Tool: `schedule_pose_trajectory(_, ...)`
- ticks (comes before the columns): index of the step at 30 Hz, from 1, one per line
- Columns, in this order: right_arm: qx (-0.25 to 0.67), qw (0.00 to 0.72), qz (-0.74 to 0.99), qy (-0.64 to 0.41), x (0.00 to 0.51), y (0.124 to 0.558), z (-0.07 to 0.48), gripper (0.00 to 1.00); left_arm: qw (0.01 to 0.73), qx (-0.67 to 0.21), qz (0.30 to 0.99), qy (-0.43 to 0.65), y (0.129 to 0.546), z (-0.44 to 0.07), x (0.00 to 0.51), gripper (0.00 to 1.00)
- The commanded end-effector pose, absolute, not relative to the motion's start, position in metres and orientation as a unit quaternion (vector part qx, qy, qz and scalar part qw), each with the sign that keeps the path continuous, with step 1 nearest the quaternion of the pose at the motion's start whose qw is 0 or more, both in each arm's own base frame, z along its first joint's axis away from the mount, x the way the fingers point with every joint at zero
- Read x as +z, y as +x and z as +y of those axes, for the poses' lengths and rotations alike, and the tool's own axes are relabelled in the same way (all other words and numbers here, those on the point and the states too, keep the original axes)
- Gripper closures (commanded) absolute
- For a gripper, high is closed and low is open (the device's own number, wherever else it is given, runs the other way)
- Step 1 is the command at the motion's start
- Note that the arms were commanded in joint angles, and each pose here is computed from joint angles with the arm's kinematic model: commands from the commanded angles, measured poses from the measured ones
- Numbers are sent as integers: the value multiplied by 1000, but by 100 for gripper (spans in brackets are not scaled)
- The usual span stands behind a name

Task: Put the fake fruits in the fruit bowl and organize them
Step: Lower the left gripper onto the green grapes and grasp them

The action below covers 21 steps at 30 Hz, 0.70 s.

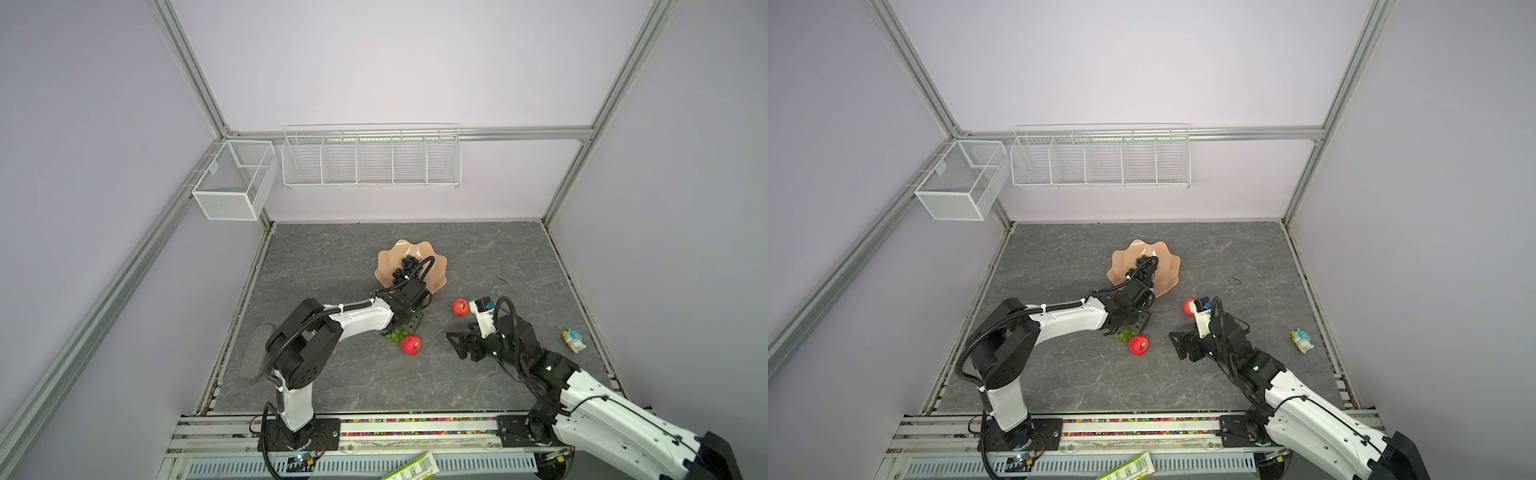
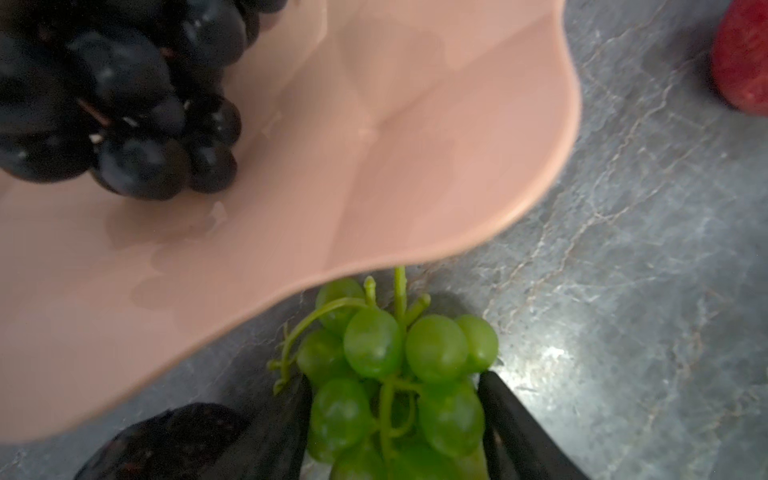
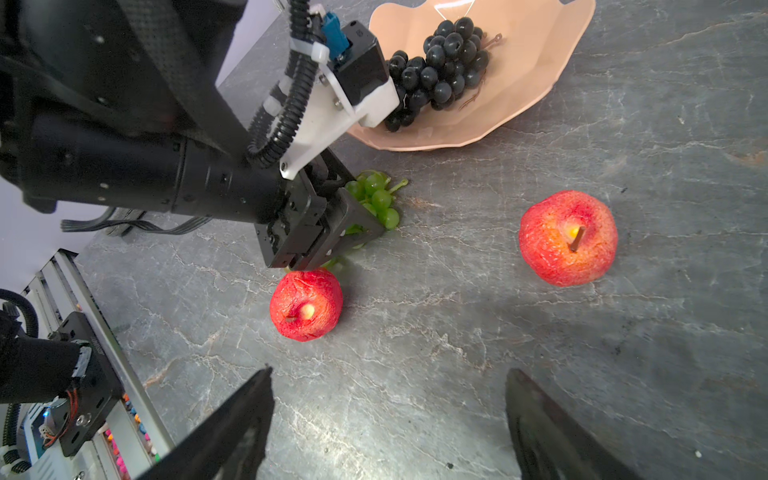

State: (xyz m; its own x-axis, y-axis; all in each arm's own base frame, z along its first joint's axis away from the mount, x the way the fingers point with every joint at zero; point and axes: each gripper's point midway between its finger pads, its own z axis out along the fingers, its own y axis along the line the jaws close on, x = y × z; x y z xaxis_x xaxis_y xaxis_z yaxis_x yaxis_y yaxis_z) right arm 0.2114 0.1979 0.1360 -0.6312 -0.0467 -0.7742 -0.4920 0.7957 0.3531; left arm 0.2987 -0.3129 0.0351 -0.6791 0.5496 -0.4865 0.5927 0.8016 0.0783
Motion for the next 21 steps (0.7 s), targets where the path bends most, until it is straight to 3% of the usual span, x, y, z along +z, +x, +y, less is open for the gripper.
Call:
schedule_pose_trajectory(1, 283, 406, 854, -160, 140, 213, 201, 12, 242, -54, 915, 318, 297, -324, 28, 39)
schedule_pose_trajectory(5, 285, 404, 855, -160, 139, 212, 202, 12, 234, -62, 915, 322, 294, -327, 21, 47)
schedule_pose_trajectory(10, 285, 404, 854, -161, 141, 211, 202, 12, 250, -79, 911, 318, 293, -329, 28, 64)
schedule_pose_trajectory(21, 287, 406, 852, -163, 143, 214, 206, 12, 325, -104, 879, 333, 290, -321, 89, 78)
